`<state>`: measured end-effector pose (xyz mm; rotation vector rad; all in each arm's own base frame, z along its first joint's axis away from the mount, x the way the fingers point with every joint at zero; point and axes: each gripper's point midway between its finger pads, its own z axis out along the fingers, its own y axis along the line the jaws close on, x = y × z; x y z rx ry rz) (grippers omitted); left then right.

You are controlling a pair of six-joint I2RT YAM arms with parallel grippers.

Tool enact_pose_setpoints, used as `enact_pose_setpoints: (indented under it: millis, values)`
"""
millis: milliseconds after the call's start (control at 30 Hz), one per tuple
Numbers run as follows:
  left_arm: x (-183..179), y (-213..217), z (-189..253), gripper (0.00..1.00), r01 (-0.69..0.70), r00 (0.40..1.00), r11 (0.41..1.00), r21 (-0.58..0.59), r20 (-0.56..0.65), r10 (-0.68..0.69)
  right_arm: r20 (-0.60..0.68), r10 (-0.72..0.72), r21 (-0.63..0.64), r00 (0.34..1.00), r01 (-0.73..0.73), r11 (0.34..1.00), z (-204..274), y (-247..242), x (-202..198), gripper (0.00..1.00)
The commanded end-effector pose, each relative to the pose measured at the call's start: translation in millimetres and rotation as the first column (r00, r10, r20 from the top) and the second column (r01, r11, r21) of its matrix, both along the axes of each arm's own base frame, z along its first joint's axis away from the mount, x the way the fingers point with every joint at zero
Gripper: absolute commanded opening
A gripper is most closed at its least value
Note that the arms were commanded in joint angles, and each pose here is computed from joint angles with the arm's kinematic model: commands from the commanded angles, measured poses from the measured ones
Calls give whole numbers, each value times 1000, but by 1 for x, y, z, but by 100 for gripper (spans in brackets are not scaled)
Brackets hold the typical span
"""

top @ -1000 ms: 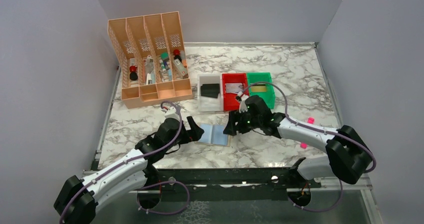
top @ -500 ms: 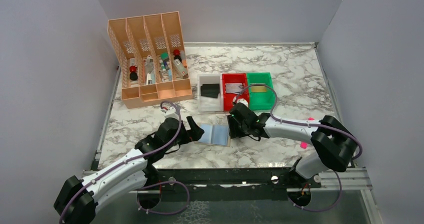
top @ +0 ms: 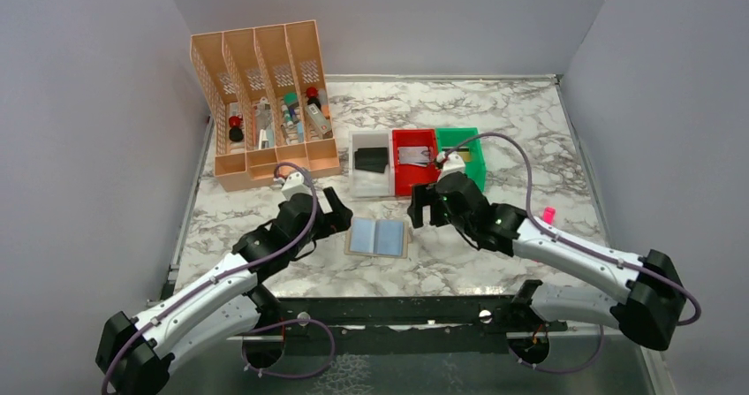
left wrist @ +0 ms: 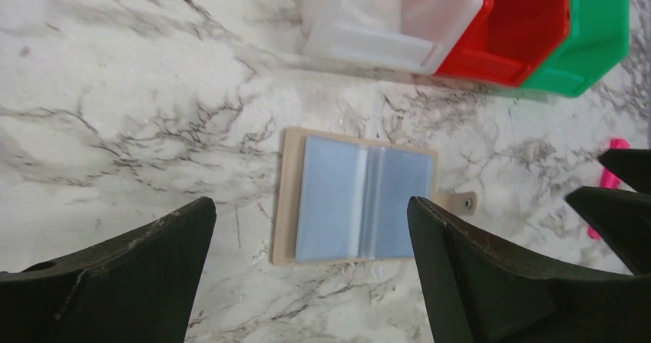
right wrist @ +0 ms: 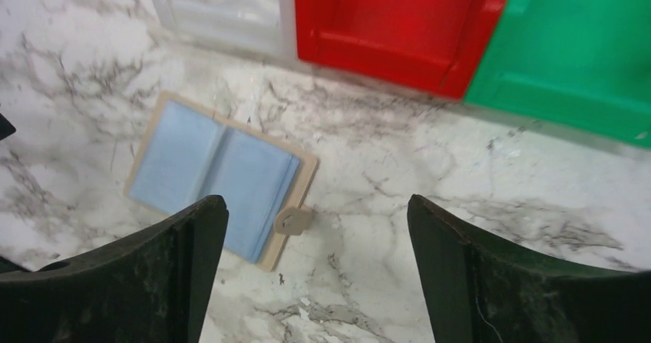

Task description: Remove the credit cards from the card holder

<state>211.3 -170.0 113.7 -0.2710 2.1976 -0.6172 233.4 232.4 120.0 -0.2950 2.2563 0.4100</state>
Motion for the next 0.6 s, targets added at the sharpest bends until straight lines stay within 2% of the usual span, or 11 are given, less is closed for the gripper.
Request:
enact_pose_setpoints:
  millis: [0,67,200,300,433,567]
  values:
    - [23,29,32,99,-124,990,981,152,90,111,242,-151,13,958,152,988,66,-29,30,94]
    - [32,39,48,99,-178,980,963,204,127,154,329,-224,37,917,225,974,89,-47,37,99]
    - [45,64,66,99,-313,946,901,299,185,267,479,-342,91,808,342,935,128,-83,46,100]
    - [51,75,84,99,-375,923,867,328,223,315,516,-425,139,744,417,898,140,-112,55,100]
    - [52,86,94,99,-419,903,836,356,262,341,403,-512,185,759,480,857,139,-148,82,100]
    - [50,103,103,99,-493,866,788,369,298,402,370,-397,152,840,367,918,141,-141,96,100]
